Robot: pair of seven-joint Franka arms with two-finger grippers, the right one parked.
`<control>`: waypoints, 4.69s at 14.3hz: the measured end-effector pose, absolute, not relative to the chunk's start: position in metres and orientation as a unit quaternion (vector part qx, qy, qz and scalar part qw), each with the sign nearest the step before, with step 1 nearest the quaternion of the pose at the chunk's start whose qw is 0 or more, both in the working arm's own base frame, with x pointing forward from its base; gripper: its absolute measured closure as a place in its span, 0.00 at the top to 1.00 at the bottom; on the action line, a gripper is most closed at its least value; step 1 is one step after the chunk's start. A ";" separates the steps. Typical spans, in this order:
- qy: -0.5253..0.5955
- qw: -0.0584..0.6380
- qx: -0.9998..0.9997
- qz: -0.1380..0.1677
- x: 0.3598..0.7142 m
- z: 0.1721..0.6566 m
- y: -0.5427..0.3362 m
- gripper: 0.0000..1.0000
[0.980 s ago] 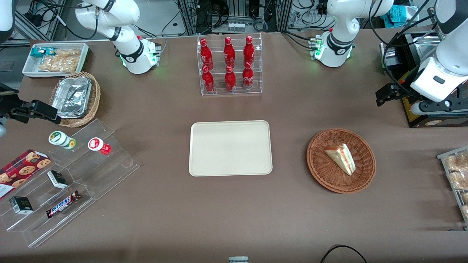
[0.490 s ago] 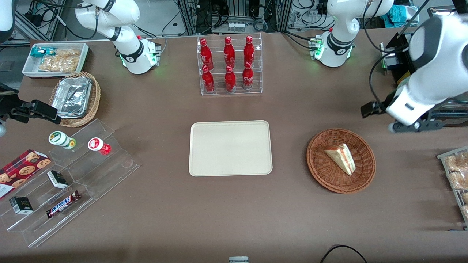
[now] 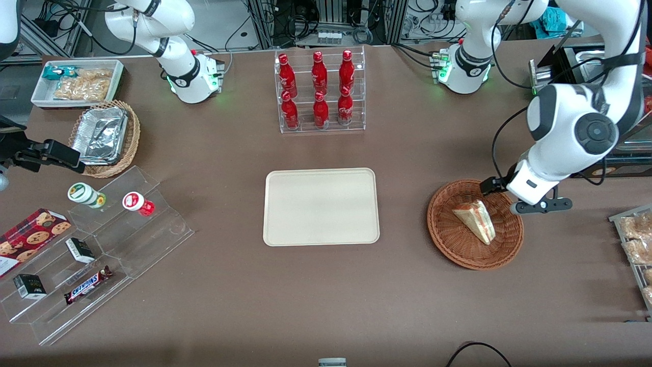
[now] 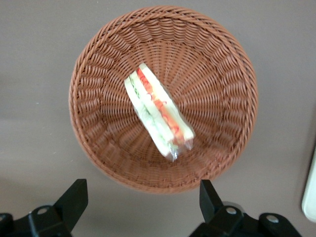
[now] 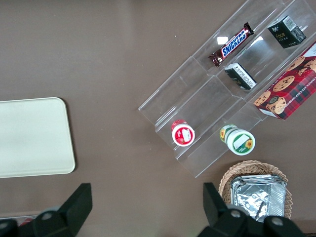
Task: Place sandwich from basket to tray
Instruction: 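Lower the open left gripper onto the sandwich and close on it, then lift the sandwich and carry it with the left gripper over the tray, then lower the sandwich onto the tray and open the left gripper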
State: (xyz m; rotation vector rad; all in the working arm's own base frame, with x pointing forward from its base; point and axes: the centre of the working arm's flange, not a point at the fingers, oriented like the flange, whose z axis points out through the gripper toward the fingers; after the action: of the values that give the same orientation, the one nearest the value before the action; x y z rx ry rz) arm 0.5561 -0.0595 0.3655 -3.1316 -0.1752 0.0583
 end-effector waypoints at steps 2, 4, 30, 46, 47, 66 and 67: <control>-0.101 0.000 -0.995 0.007 0.553 0.347 -0.060 1.00; -0.148 -0.004 -0.989 -0.008 0.549 0.333 -0.060 1.00; -0.271 0.004 -0.962 0.022 0.571 0.314 -0.126 0.19; -0.052 -0.015 -0.998 0.031 0.510 0.262 -0.494 0.15; -0.048 -0.016 -0.998 0.031 0.505 0.258 -0.505 0.15; -0.091 0.028 -0.995 0.015 0.506 0.314 -0.524 1.00; -0.103 0.043 -0.994 0.018 0.511 0.325 -0.512 1.00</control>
State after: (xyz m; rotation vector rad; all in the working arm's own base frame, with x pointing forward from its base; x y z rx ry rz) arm 0.5110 -0.5123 0.3254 -3.0393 -0.3161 0.0562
